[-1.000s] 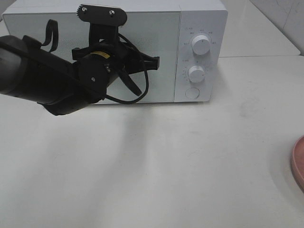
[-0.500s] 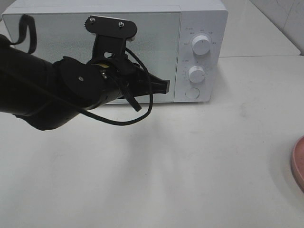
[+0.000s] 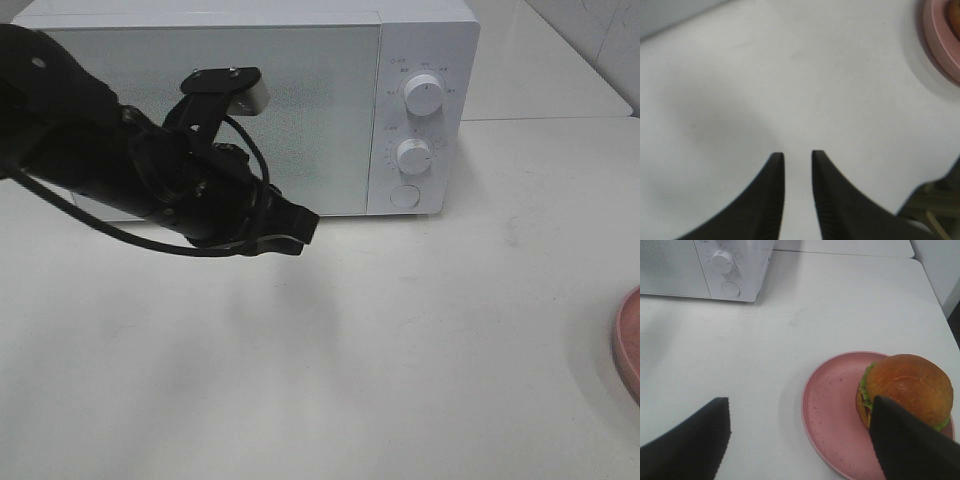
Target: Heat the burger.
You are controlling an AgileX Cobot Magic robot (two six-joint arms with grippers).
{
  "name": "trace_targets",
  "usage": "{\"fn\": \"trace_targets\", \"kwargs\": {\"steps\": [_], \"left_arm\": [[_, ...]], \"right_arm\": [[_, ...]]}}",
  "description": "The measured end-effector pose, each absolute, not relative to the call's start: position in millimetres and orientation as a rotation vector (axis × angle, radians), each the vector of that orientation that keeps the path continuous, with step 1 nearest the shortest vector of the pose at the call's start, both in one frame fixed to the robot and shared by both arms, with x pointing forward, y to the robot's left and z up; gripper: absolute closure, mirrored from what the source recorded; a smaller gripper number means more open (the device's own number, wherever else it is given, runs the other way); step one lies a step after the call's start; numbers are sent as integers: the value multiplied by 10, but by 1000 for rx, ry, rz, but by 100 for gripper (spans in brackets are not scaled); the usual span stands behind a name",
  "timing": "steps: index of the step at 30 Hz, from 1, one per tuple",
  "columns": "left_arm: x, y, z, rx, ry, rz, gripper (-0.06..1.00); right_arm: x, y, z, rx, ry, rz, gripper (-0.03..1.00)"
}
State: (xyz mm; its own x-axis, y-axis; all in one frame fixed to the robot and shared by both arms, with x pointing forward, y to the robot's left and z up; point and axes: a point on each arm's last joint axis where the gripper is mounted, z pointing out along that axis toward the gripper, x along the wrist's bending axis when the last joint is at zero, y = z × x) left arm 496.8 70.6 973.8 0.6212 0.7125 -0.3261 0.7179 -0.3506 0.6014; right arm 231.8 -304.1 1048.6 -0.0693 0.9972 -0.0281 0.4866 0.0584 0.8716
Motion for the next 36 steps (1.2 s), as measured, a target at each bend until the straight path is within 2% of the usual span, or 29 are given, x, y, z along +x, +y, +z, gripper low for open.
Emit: {"fn": "trace_targets", "kwargs": {"steps": [1,2,3,4,5,6,7,8,11,19,21,25,29,36], "left_arm": [[4956,801,9778,2121,1144,-105,60],[4956,801,9778,2121,1144,-105,60],[4953,913,9802,2124,1200,-200,34],[4953,913,9802,2124,1200,-200,34],[4955,1041,9814,2136,1264,-277,21],[4955,1041,9814,2136,1264,-277,21],[4958,1096,9814,2146,1288,-301,6],[4962,1234,9823,2172,1336,-347,-1],[4966,1471,9858,2206,1409,-398,-4],[4903,2009,10093,2166,1613,-451,-5],[4865,2285,10231,2110,1742,-369,-5],[4776,2557,10389,2074,1855,-235,-5],[4491,2964,10608,1985,2047,-15,-5],[3929,3012,10739,1902,2039,139,-5]], "right_arm": [[2318,-3041,10486,1509,1644,934,22],[2318,-3041,10486,1509,1644,934,22],[2318,-3041,10486,1509,1644,934,22],[2318,-3041,10486,1509,1644,934,22],[2318,-3041,10486,1509,1644,934,22],[2318,-3041,10486,1509,1644,934,22],[2318,-3041,10486,1509,1644,934,22],[2318,-3041,10486,1509,1644,934,22],[2318,-3041,10486,1509,1644,934,22],[2318,-3041,10486,1509,1644,934,22],[2318,-3041,10486,1509,1644,934,22],[2318,-3041,10486,1509,1644,934,22],[2318,-3041,10486,1509,1644,934,22],[2318,-3041,10486,1509,1644,934,22]]}}
